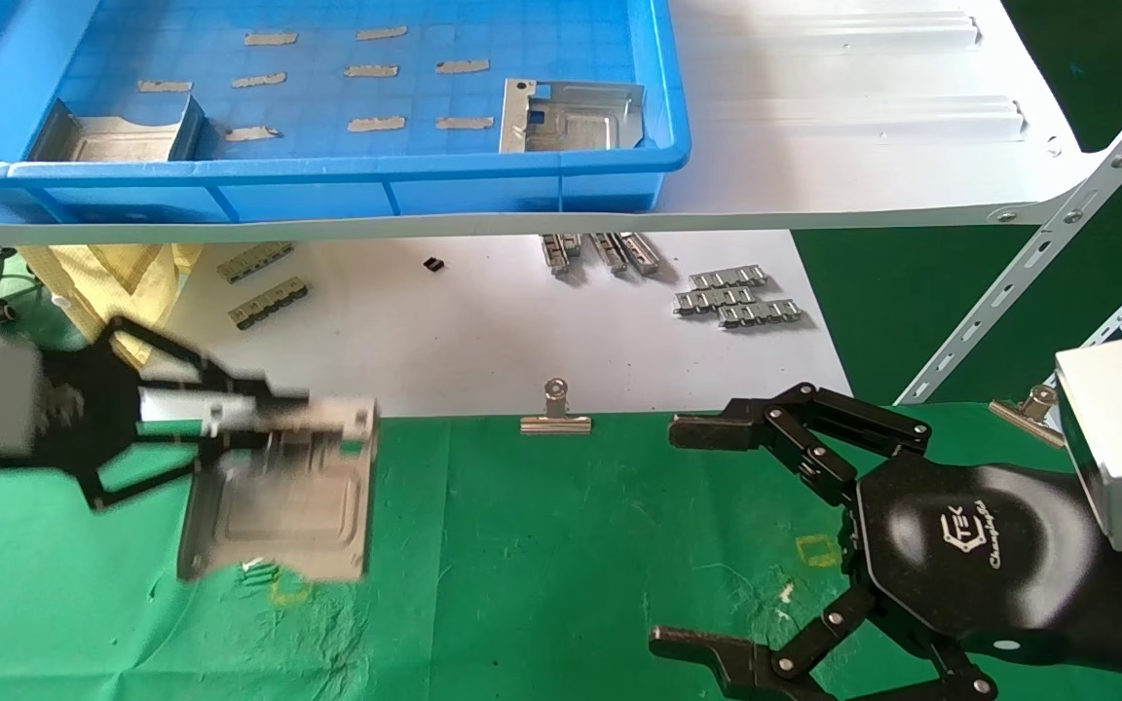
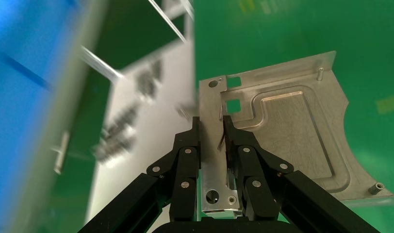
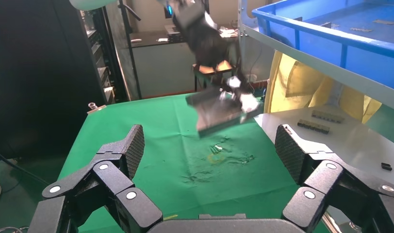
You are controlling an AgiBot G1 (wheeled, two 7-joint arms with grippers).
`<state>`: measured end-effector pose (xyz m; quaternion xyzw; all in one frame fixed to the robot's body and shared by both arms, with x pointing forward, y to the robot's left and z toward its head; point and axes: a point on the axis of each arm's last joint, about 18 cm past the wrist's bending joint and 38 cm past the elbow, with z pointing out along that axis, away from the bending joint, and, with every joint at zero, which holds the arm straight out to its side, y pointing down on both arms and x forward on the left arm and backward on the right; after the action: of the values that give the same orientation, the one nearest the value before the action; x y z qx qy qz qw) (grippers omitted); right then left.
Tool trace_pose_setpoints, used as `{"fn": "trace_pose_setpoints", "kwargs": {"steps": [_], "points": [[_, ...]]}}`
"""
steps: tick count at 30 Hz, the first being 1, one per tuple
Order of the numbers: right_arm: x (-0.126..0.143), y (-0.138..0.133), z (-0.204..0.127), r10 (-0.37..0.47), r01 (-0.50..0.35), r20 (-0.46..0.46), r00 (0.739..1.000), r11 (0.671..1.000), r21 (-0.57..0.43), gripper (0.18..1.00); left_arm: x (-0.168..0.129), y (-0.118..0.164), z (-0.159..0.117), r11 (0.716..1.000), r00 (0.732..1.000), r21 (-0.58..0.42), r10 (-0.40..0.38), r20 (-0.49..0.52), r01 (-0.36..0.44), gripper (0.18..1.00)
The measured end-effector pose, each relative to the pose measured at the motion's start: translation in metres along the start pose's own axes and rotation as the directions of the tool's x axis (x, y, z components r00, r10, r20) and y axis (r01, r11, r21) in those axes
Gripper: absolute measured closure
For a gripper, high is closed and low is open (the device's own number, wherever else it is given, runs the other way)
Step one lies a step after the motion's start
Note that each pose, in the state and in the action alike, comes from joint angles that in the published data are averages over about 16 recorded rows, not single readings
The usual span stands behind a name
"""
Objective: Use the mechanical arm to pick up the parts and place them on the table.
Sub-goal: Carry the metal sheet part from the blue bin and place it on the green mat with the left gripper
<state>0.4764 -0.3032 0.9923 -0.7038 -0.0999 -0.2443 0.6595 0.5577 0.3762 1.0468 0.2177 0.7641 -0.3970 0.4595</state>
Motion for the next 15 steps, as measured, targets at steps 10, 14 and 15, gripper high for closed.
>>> {"fn": "trace_pose_setpoints", "kwargs": {"steps": [10, 14, 15], "points": [[0.0, 0.0, 0.0, 0.0, 0.0, 0.0, 1.0, 1.0, 0.0, 0.179, 0.047, 0.061, 0.023, 0.993, 0.993, -0.114, -0.038, -0.116, 0.025, 0.919], [0.0, 0.0, 0.0, 0.0, 0.0, 0.0, 1.0, 1.0, 0.0, 0.178, 0.059, 0.077, 0.03, 0.99, 0.99, -0.137, -0.059, -0.13, 0.041, 0.921], [0.0, 0.0, 0.0, 0.0, 0.0, 0.0, 1.0, 1.0, 0.0, 0.178, 0.062, 0.08, 0.031, 0.989, 0.989, -0.142, -0.062, -0.132, 0.044, 0.921]]}}
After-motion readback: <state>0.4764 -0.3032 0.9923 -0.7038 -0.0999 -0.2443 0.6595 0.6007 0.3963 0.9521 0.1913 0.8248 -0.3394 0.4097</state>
